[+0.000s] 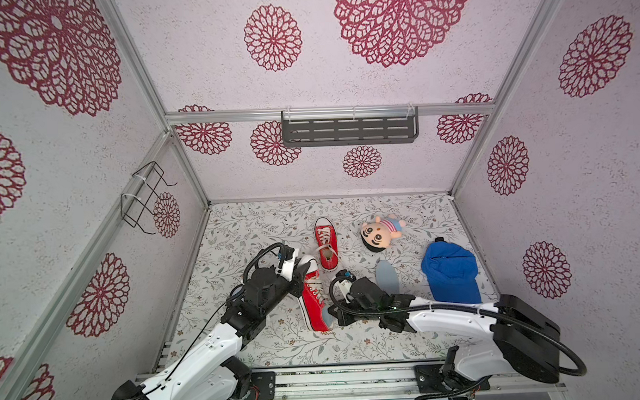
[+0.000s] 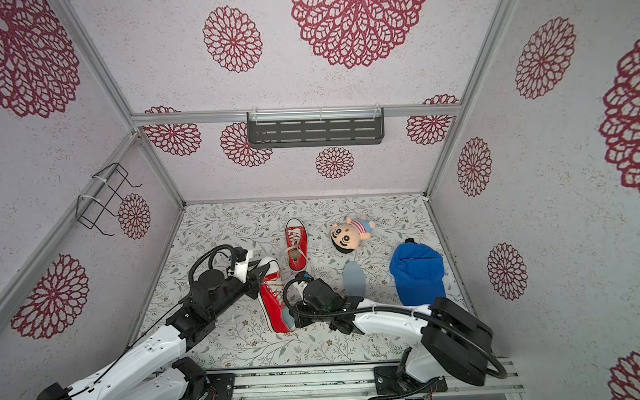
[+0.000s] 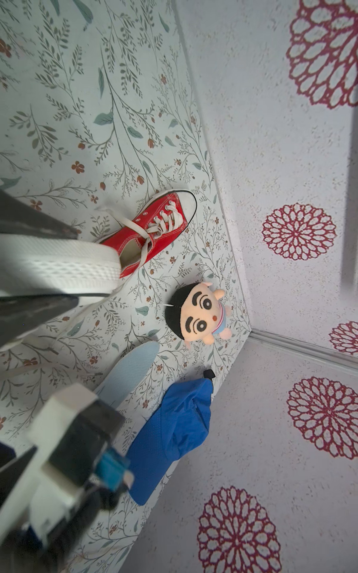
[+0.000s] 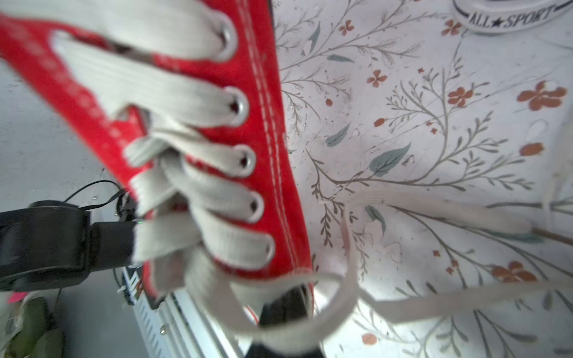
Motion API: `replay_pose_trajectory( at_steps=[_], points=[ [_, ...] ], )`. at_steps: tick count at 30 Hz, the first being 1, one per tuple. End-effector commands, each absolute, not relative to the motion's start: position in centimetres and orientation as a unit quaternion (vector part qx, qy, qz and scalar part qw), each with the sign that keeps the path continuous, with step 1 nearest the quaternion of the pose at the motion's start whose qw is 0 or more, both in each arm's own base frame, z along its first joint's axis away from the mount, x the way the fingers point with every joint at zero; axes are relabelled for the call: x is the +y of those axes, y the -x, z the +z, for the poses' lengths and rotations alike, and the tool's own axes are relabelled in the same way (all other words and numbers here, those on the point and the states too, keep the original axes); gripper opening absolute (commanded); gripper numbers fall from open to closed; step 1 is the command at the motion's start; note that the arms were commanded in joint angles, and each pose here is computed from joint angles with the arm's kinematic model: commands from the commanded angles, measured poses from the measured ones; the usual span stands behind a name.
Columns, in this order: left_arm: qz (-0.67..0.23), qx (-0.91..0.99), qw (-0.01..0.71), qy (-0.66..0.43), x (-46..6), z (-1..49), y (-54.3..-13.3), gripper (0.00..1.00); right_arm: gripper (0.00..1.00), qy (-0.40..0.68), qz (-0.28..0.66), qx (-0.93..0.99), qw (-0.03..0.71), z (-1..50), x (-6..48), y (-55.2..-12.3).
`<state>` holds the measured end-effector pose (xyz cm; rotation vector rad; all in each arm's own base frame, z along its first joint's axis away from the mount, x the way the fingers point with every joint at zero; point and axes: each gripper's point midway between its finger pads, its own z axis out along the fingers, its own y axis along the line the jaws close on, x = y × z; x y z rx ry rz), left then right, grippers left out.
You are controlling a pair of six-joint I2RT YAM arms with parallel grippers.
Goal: Remove the insole from the shoe
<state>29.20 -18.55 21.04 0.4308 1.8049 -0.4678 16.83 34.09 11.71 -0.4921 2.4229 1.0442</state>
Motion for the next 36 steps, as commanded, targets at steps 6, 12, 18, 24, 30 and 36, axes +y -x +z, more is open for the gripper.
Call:
replay_pose_trajectory(
  at_steps=[6, 12, 18, 24, 30, 36],
  points=[
    [-0.13, 0.77, 0.585, -0.221, -16.4, 22.2, -30.8, 0.0, 0.0, 0.133, 0.276, 0.943, 0.133, 11.0, 25.8, -13.4],
    [-0.152, 0.769, 0.582, -0.215, -16.9, 22.6, -31.6, 0.0, 0.11, 0.128, 0.33, 0.923, 0.152, 11.5, 25.9, -12.8],
    [-0.174, 0.769, 0.58, -0.204, -17.2, 22.3, -31.4, 0.0, 0.49, 0.127, 0.503, 0.831, 0.203, 15.4, 31.9, -14.3],
    [-0.177, 0.765, 0.586, -0.2, -17.1, 22.4, -31.1, 0.0, 0.55, 0.13, 0.535, 0.811, 0.2, 14.1, 35.6, -15.8],
    [-0.179, 0.767, 0.584, -0.197, -17.1, 22.2, -31.2, 0.0, 0.55, 0.132, 0.538, 0.817, 0.162, 11.2, 38.1, -15.8],
    [-0.177, 0.769, 0.583, -0.195, -17.0, 21.9, -31.2, 0.0, 0.34, 0.12, 0.544, 0.816, 0.151, 10.1, 39.1, -15.8]
  ],
)
